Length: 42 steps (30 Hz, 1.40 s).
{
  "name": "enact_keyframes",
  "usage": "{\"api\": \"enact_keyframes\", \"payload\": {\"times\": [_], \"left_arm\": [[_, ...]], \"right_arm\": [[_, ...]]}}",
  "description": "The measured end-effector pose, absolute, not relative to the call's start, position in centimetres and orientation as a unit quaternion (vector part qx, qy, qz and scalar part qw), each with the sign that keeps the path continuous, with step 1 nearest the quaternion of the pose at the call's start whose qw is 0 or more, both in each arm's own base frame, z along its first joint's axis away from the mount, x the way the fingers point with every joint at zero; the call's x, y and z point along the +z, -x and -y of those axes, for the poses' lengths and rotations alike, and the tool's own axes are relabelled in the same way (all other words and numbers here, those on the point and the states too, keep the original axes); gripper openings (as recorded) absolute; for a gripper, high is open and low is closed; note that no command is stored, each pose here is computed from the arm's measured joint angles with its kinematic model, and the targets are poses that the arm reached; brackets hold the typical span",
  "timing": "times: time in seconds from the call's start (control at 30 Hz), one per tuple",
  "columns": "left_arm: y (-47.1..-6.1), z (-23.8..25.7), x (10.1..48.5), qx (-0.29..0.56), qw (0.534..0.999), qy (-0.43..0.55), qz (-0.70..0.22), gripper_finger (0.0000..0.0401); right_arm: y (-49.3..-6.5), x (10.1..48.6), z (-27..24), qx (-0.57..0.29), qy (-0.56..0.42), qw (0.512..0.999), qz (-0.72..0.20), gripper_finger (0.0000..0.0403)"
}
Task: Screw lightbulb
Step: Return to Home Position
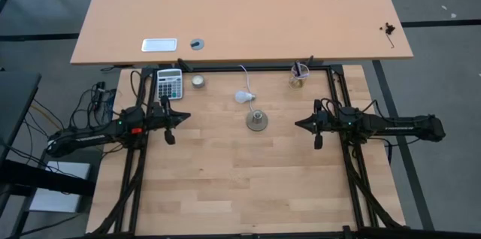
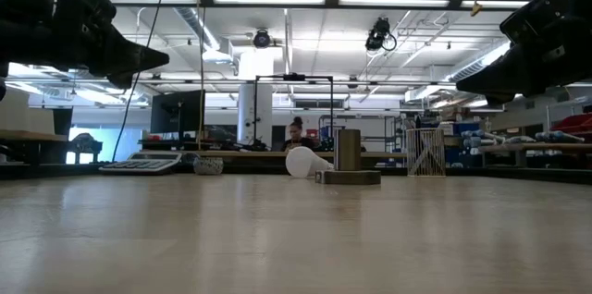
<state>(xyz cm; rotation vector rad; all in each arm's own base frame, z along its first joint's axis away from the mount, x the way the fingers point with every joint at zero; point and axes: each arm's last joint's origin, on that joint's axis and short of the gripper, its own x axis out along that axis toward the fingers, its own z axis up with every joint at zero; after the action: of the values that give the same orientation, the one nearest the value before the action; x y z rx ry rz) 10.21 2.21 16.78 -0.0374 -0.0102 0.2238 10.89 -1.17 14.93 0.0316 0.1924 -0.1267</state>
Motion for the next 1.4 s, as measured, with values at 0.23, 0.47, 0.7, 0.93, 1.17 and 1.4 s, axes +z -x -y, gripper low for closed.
{"api": "enact_keyframes", "payload": {"times": [0.23,0.47,0.7,0.93,1.17,1.4], "left_arm": [[-10.19,-2.27,17.02,0.123,0.992,-0.018,0.013,0.0],[-10.2,-2.27,17.01,0.123,0.992,-0.04,0.01,0.0],[-10.2,-2.24,17.0,0.117,0.992,-0.039,0.01,0.0001],[-10.21,-2.24,16.96,0.116,0.992,-0.037,0.008,0.0001],[-10.22,-2.24,16.87,0.116,0.993,-0.025,0.006,0.0001],[-10.22,-2.24,16.88,0.116,0.993,-0.024,0.006,0.0001]], "right_arm": [[-10.89,14.92,1.2,-0.069,-0.021,0.993,-0.096,0.0011],[-10.89,14.93,1.22,-0.065,0.051,0.991,-0.1,0.0014],[-10.89,14.93,1.22,-0.06,0.103,0.988,-0.103,0.0018],[-10.89,14.94,1.22,-0.06,0.102,0.988,-0.103,0.0017],[-10.89,14.93,1.22,-0.061,0.099,0.988,-0.103,0.0017],[-10.89,14.95,1.22,-0.061,0.098,0.988,-0.102,0.0015]]}}
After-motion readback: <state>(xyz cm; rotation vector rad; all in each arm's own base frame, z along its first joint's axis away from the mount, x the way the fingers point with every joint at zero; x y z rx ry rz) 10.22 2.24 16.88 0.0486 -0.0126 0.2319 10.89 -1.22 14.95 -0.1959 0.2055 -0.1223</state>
